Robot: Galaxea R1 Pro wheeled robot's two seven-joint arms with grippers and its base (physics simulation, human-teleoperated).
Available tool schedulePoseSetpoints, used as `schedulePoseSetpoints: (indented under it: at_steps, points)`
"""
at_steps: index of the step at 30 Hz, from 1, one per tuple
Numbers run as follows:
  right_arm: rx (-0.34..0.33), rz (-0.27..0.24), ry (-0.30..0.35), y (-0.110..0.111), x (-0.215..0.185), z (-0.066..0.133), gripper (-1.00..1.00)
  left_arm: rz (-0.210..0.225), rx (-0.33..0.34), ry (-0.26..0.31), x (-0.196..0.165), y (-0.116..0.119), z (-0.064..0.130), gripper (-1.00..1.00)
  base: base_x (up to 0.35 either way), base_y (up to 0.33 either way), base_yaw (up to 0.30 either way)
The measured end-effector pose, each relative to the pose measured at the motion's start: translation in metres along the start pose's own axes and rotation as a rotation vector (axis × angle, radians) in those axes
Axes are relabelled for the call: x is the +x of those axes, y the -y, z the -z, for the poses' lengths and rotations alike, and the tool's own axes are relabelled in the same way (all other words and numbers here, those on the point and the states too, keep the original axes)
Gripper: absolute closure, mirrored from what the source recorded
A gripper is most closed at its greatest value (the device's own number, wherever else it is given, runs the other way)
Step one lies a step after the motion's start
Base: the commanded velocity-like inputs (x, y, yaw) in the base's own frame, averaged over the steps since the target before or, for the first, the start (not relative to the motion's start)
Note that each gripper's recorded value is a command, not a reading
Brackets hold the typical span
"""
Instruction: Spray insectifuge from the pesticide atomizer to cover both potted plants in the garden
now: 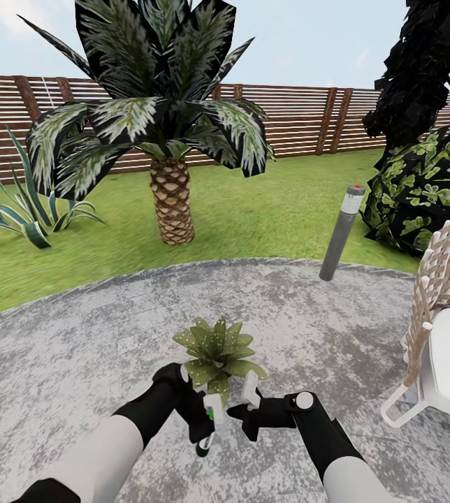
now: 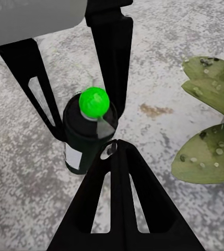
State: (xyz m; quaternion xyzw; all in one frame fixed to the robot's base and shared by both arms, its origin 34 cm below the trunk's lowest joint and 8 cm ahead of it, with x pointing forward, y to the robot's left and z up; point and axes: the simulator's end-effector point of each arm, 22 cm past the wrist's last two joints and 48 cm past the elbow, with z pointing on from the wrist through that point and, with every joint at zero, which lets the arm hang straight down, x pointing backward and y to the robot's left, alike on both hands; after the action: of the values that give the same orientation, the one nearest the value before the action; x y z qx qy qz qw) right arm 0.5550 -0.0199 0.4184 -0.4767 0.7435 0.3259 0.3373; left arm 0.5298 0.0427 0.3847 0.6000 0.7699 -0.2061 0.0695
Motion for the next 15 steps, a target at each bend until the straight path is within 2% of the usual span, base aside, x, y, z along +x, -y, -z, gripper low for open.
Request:
schedulePoseSetpoints:
  at_steps: [15]
  points:
    - [0.000,0.000,0.000,0.0002,-0.0002,0.0000,1.00,-0.008,-0.009,0.011,-0.0113,0.0018,-0.0031,1.00,0.000,0.000,0.000]
